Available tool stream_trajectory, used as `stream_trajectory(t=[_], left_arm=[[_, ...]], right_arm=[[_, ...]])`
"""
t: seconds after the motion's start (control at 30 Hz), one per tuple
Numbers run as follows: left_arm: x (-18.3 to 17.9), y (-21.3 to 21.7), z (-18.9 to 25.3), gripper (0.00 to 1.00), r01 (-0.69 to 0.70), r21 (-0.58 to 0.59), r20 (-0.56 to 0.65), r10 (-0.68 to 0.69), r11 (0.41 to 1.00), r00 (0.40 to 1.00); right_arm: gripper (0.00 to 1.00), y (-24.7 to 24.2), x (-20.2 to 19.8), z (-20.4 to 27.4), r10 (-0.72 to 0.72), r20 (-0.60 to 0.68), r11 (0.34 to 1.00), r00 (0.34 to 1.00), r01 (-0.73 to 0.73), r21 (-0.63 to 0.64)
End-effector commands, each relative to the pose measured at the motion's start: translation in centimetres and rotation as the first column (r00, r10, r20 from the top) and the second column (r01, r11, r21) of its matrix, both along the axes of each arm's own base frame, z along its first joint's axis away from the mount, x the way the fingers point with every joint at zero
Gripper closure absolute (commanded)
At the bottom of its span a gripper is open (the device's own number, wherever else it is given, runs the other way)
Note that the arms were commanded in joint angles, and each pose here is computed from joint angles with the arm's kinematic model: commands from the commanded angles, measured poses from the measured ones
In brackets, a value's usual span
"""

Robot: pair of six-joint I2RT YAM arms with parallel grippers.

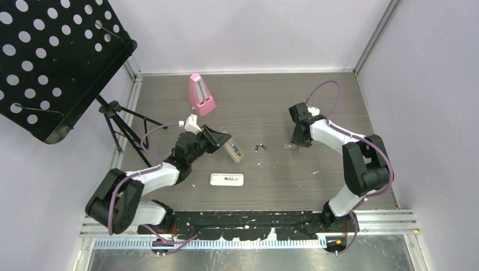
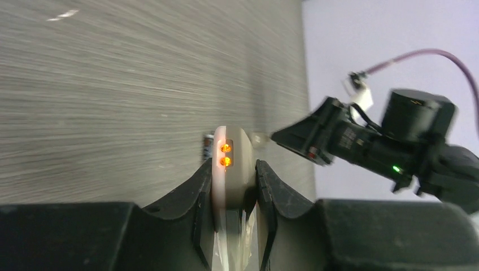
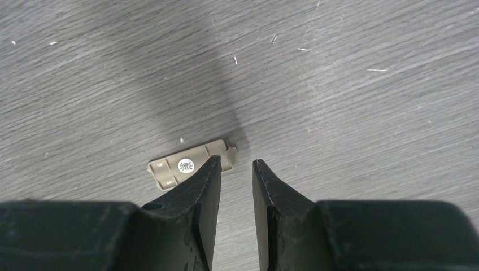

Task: Load the batteries into the remote control
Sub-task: Place the remote control at the center of the board.

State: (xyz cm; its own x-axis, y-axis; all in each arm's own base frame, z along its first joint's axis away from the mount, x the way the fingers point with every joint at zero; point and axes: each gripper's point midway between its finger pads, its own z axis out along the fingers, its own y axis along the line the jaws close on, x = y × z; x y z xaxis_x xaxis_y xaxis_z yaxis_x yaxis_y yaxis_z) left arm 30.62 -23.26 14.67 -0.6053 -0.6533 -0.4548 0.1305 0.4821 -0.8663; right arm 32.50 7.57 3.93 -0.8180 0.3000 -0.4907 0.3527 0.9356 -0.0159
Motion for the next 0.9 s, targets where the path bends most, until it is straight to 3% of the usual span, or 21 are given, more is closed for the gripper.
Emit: stream_trajectory(t=[0.0, 0.3, 0.5, 0.7, 0.87], left_arm=[[3.1, 1.1, 0.4, 1.0, -0.16, 0.009, 0.087, 0.158, 0.987, 0.984], [3.5, -0.5, -4.1, 1.0, -0.196, 0.008, 0.036, 0.195, 0.981, 0.98], [2.6, -0.3, -6.3, 1.0, -0.245, 0.018, 0.014, 0.245, 0.969, 0.969], [1.7, -0.3, -7.7, 0.85, -0.276, 0.045, 0.005, 0.276, 0.96, 0.961], [0.4, 0.7, -8.9, 0.67, -0.337, 0.065, -0.05, 0.341, 0.939, 0.939]], right_arm=[[0.69, 0.3, 1.2, -0.7, 0.027, 0.025, 1.0, 0.999, -0.027, 0.014], [0.77, 0.1, 1.1, -1.6, 0.029, 0.003, 0.999, 1.0, -0.029, 0.026], [0.88, 0.4, 0.7, -1.9, 0.019, -0.006, 0.998, 1.0, -0.018, 0.057], [0.94, 1.0, 0.6, -1.3, 0.006, 0.02, 0.994, 1.0, -0.008, 0.111], [0.99, 1.0, 0.3, -1.5, -0.01, 0.017, 0.993, 1.0, 0.008, 0.118]])
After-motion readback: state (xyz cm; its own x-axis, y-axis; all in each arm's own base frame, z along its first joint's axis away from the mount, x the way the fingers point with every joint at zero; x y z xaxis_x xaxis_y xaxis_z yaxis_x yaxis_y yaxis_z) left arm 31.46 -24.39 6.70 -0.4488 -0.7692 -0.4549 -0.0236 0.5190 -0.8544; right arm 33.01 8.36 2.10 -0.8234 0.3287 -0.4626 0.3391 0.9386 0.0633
